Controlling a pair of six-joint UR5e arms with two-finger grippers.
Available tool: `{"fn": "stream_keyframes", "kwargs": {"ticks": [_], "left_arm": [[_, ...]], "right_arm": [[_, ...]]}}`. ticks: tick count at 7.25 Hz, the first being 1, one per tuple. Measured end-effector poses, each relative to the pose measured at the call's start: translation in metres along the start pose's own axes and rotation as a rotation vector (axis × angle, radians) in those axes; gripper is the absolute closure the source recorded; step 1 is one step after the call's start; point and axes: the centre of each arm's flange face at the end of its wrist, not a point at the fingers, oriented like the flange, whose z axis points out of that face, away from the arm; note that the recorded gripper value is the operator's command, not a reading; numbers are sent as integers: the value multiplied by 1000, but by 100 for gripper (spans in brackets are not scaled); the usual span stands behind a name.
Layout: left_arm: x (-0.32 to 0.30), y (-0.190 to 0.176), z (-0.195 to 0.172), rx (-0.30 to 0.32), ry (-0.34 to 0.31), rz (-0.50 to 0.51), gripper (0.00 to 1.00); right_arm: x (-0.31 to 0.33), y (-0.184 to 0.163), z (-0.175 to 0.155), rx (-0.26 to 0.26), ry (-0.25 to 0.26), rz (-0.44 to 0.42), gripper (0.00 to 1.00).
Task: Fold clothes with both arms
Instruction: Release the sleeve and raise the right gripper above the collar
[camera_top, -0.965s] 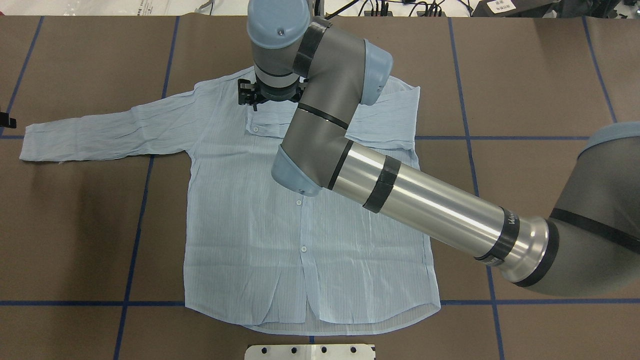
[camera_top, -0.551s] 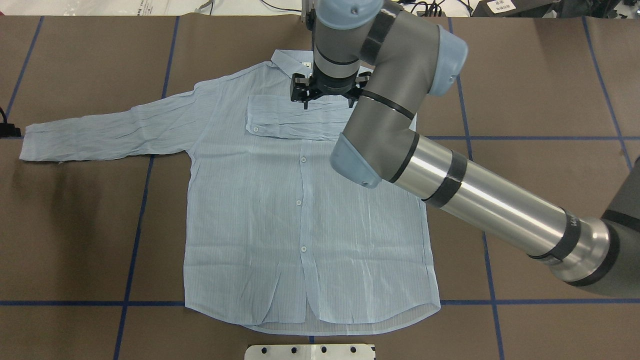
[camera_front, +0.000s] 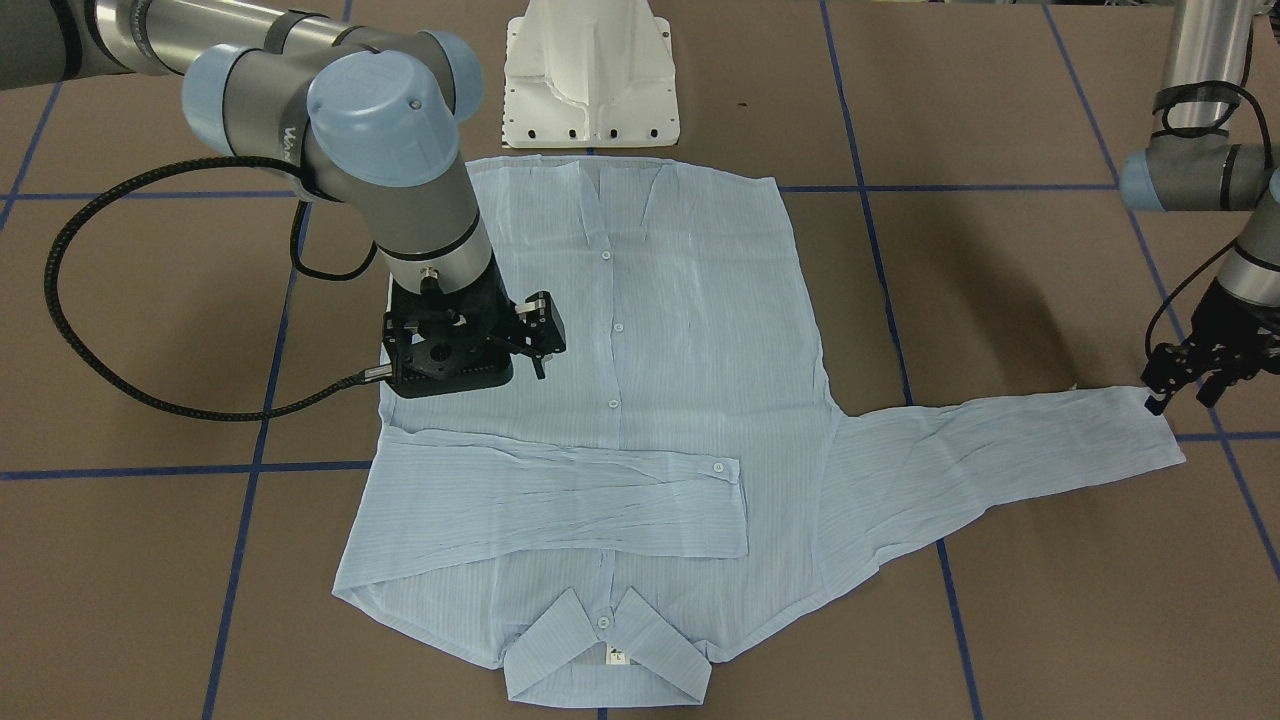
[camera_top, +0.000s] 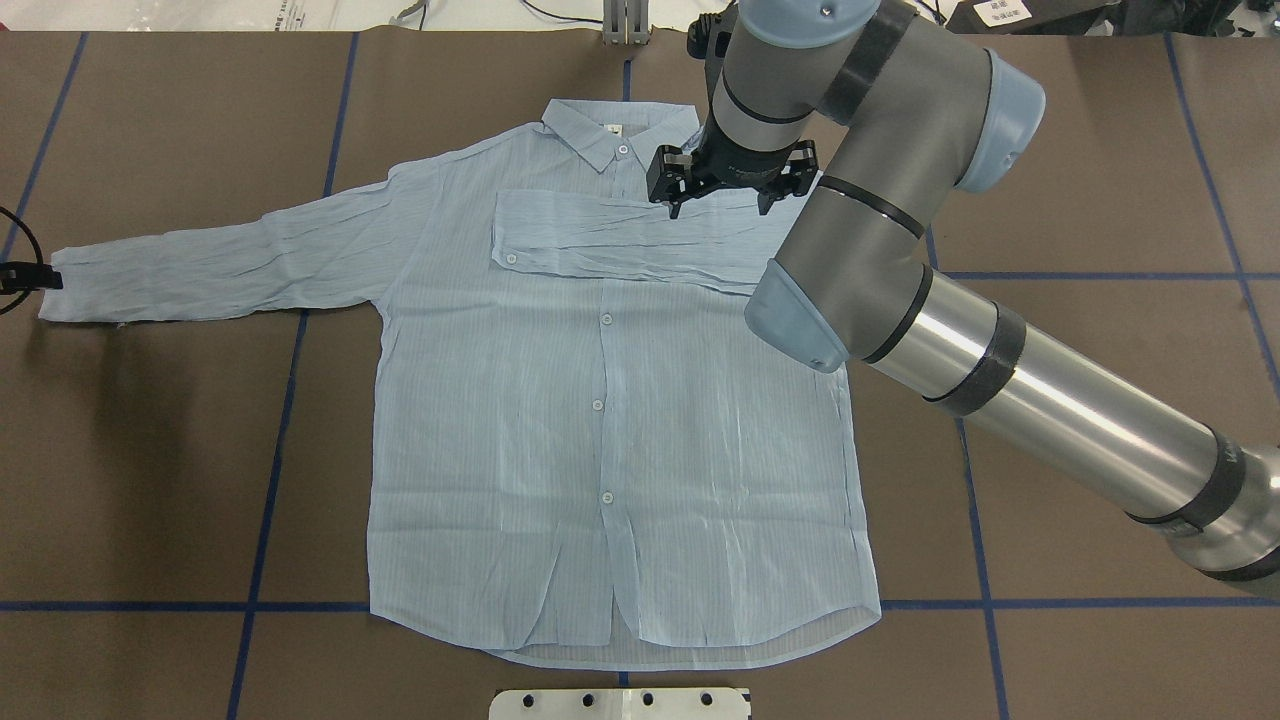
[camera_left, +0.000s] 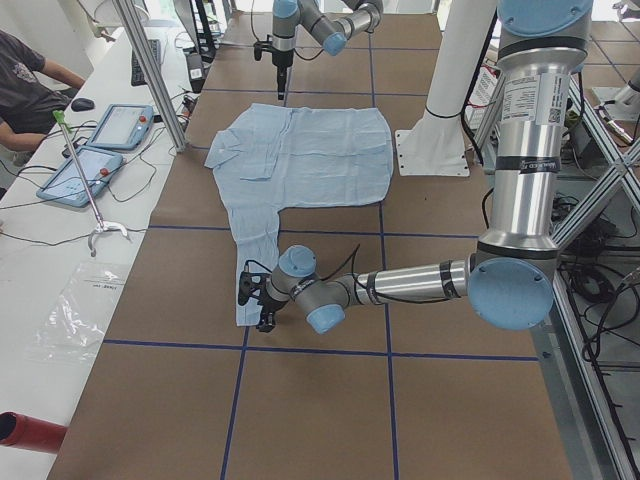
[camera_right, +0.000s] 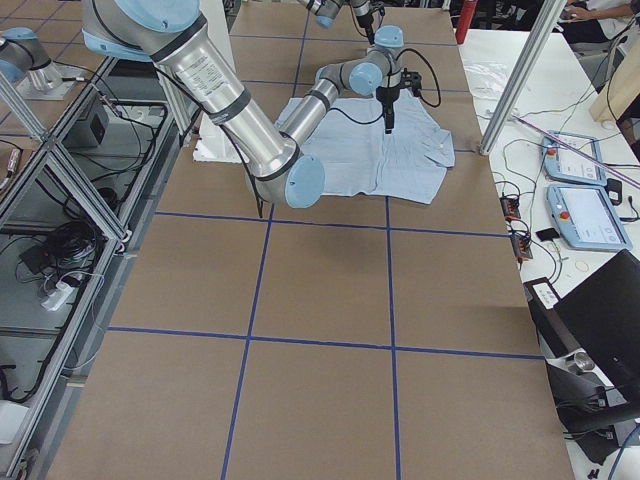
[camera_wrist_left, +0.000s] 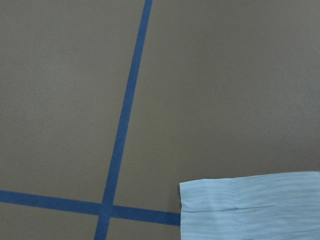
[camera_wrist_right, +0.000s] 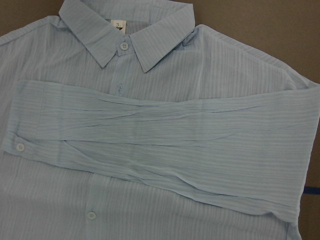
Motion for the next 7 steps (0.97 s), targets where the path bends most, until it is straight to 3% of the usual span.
{"fn": "stream_keyframes", "kwargs": {"ticks": [7], "left_arm": [[4,7,6,-18,0,4,29]], "right_arm": [[0,0,-3,5,-4,-2,0]]}}
